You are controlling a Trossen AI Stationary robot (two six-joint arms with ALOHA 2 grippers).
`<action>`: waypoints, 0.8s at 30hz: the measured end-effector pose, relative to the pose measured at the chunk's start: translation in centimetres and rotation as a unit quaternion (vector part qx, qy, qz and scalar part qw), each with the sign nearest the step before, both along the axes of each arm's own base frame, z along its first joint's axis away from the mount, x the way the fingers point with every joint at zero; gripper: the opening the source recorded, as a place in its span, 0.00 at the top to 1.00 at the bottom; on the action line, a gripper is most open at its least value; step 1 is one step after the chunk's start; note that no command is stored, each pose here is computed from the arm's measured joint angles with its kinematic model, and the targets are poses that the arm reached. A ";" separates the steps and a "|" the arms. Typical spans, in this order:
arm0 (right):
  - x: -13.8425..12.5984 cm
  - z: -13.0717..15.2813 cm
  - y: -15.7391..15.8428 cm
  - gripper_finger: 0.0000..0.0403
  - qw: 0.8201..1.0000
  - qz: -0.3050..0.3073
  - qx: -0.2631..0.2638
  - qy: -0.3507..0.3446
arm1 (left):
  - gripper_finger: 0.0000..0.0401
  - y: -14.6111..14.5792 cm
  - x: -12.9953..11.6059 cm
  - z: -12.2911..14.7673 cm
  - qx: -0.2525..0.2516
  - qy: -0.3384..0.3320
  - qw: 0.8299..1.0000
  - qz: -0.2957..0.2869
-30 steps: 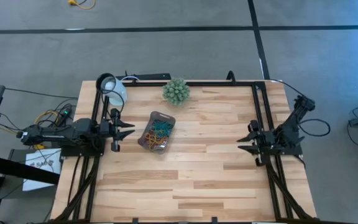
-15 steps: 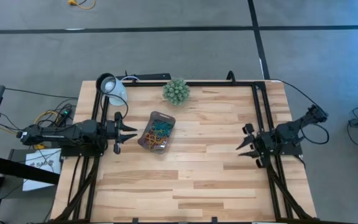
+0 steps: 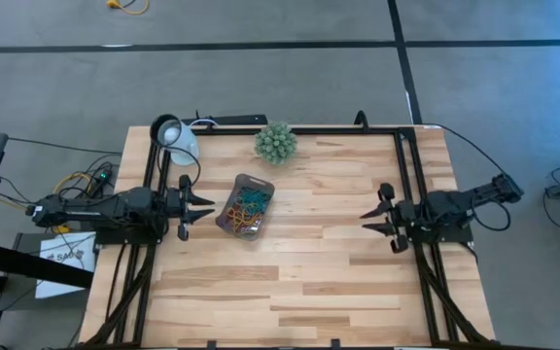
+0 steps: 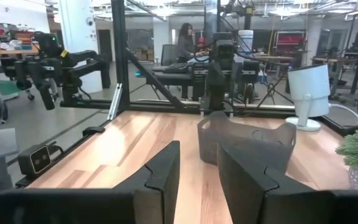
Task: Pick and place items into bin
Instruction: Return to Home Position
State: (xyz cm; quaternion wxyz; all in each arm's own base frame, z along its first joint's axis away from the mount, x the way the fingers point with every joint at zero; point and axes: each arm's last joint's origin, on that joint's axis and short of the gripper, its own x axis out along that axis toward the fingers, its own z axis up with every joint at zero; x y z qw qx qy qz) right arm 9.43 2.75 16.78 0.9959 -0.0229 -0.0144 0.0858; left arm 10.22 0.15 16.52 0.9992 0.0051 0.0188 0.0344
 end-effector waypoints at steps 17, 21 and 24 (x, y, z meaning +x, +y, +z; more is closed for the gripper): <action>0.0 0.0 0.0 0.75 1.000 -0.002 0.000 0.000 | 0.78 0.0 0.0 0.0 -0.007 0.000 1.000 0.001; 0.0 0.0 0.0 0.75 1.000 -0.003 0.000 0.000 | 0.78 0.0 0.0 0.0 -0.004 0.000 1.000 0.001; 0.0 0.0 0.0 0.75 1.000 -0.003 0.000 0.000 | 0.78 0.0 0.0 0.0 -0.009 -0.001 1.000 0.001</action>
